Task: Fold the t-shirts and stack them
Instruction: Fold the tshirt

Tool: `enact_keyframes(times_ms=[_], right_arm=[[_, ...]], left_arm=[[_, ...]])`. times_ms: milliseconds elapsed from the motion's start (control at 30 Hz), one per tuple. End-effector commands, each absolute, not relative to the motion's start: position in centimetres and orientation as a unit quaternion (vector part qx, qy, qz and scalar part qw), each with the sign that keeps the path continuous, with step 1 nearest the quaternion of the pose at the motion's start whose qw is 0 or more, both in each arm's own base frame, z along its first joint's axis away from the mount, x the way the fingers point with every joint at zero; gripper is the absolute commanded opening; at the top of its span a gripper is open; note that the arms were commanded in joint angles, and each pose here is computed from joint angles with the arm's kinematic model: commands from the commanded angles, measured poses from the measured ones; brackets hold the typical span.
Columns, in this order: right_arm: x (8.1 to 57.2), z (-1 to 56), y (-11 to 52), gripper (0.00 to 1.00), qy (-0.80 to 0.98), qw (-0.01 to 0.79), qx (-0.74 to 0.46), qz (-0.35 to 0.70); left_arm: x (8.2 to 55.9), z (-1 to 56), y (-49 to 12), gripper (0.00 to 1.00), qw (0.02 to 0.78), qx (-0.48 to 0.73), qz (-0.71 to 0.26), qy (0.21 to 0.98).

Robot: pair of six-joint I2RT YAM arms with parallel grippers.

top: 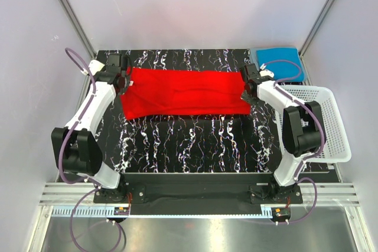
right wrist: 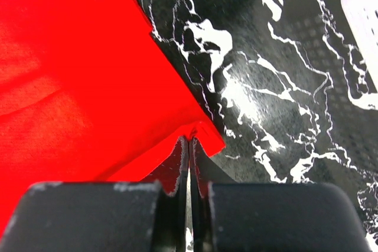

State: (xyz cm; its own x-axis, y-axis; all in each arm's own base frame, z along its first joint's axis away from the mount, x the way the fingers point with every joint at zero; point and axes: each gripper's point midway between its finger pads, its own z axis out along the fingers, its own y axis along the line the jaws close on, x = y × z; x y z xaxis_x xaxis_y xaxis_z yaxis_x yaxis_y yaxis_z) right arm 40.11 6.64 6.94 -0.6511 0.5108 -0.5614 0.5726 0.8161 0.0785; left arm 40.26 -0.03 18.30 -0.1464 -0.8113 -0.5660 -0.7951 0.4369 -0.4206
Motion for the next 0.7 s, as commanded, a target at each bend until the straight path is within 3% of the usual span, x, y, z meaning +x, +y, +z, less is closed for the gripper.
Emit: enact_keyframes(times_ms=[0,667], right_arm=[[42.1,8.2,5.8,0.00,0.902,0.313,0.292,-0.062],[45.7,7.2,5.8,0.00,0.912,0.299,0.278,-0.048]], left_arm=[[41.8,19.9,1.4,0.00,0.410,-0.537,0.008,0.737],[47.7,17.4,1.1,0.00,0.394,-0.503,0.036,0.769]])
